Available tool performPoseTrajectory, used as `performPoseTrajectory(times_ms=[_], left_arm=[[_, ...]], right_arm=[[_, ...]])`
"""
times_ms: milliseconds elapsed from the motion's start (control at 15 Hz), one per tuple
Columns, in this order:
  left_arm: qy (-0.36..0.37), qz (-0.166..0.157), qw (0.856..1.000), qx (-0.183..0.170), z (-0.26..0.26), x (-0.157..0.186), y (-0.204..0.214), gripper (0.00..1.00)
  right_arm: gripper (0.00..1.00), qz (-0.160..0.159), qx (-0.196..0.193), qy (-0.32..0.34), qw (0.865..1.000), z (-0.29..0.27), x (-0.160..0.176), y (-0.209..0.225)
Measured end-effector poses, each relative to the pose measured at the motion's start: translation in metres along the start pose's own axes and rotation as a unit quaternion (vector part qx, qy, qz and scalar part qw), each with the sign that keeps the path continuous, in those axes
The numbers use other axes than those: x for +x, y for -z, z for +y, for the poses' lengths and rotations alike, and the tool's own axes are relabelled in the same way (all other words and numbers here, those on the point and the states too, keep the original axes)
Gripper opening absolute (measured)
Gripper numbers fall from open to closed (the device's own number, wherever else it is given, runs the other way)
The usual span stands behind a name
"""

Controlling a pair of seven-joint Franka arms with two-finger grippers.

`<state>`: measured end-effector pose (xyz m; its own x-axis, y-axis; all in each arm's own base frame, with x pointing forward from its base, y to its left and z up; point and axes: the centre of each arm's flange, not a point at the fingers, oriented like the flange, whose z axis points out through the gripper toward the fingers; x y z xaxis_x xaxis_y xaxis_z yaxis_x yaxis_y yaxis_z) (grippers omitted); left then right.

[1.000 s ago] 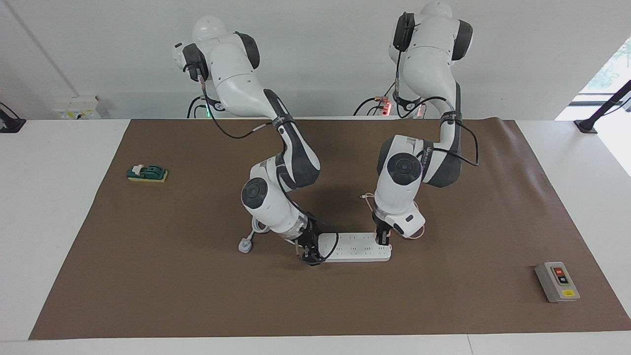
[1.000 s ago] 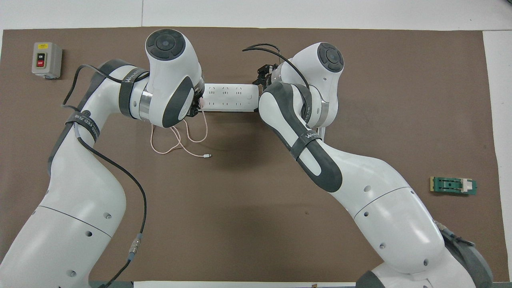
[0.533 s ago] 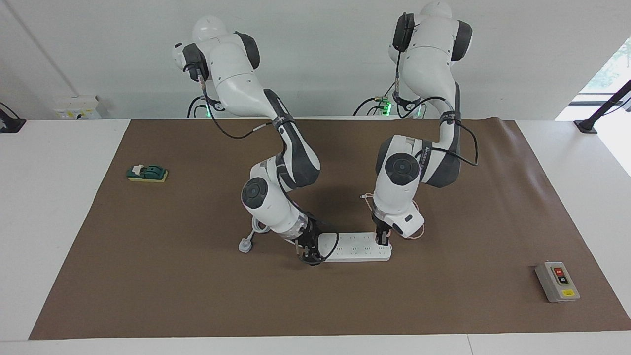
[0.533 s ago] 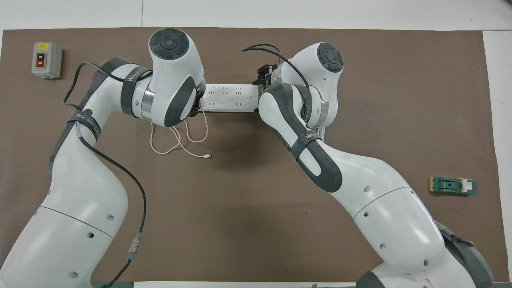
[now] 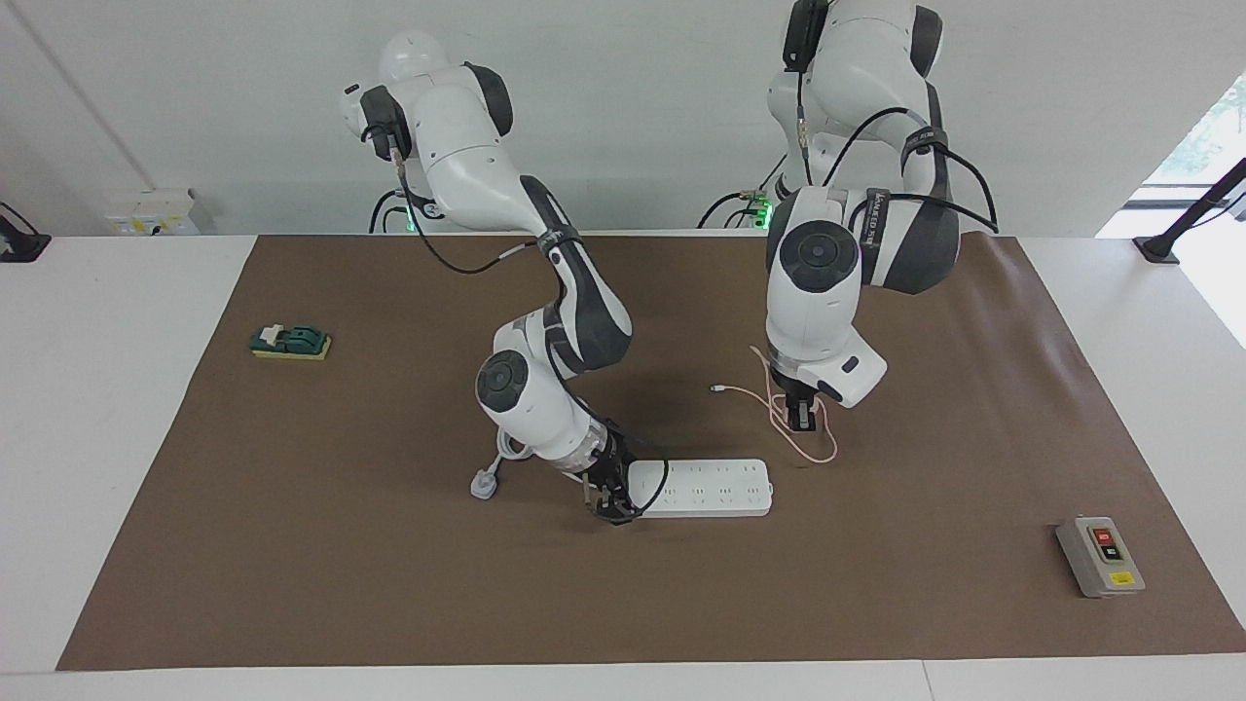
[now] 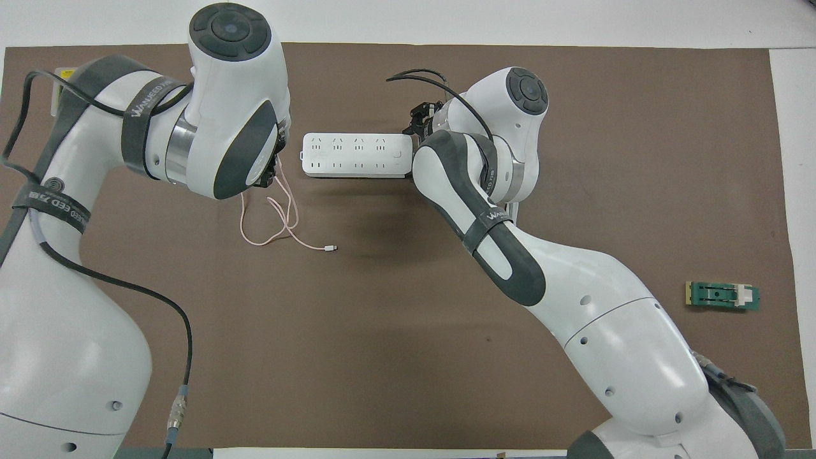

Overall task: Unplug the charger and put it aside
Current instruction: 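Pull the pink charger out of the strip with the left gripper, then set the charger down beside the strip while the right gripper withdraws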

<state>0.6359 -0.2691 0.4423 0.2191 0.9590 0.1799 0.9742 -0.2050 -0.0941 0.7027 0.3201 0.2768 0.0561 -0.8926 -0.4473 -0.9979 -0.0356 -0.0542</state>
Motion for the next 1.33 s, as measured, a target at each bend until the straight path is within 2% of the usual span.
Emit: performPoseTrajectory(times_ms=[200,333,400,533,933,1067,1133,1333], left_arm=[[-0.079,-0.022,0.997,-0.006,-0.005,0.016,0.017,0.31],[-0.162,-0.03,0.986,-0.013,-0.01,0.033,0.033,0.31],[-0.209,-0.031,0.977,-0.012,-0.012,0.039,0.035,0.31],[-0.283,-0.032,0.959,-0.007,-0.013,0.049,0.032,0.31],[-0.426,-0.044,0.904,-0.005,-0.045,0.105,0.024,0.31],[-0.469,-0.049,0.882,-0.008,-0.069,0.12,0.021,0.31],[-0.499,-0.059,0.865,-0.009,-0.085,0.128,0.017,0.31],[-0.556,-0.089,0.826,-0.024,-0.105,0.15,-0.002,0.31]], right_arm=[[0.89,0.0,0.0,0.0,1.0,0.0,0.0,0.0],[0.89,0.0,0.0,0.001,1.0,0.0,0.0,0.0],[0.89,0.0,0.0,0.002,1.0,0.0,-0.001,0.001],[1.0,-0.002,0.004,0.007,1.0,-0.001,-0.004,0.006],[1.0,-0.003,0.014,0.033,0.999,0.008,-0.014,0.05],[1.0,0.011,0.003,0.078,0.997,0.017,-0.006,0.07],[1.0,0.023,-0.008,0.107,0.994,0.019,0.006,0.084],[1.0,0.074,-0.028,0.193,0.978,0.016,0.034,0.117]])
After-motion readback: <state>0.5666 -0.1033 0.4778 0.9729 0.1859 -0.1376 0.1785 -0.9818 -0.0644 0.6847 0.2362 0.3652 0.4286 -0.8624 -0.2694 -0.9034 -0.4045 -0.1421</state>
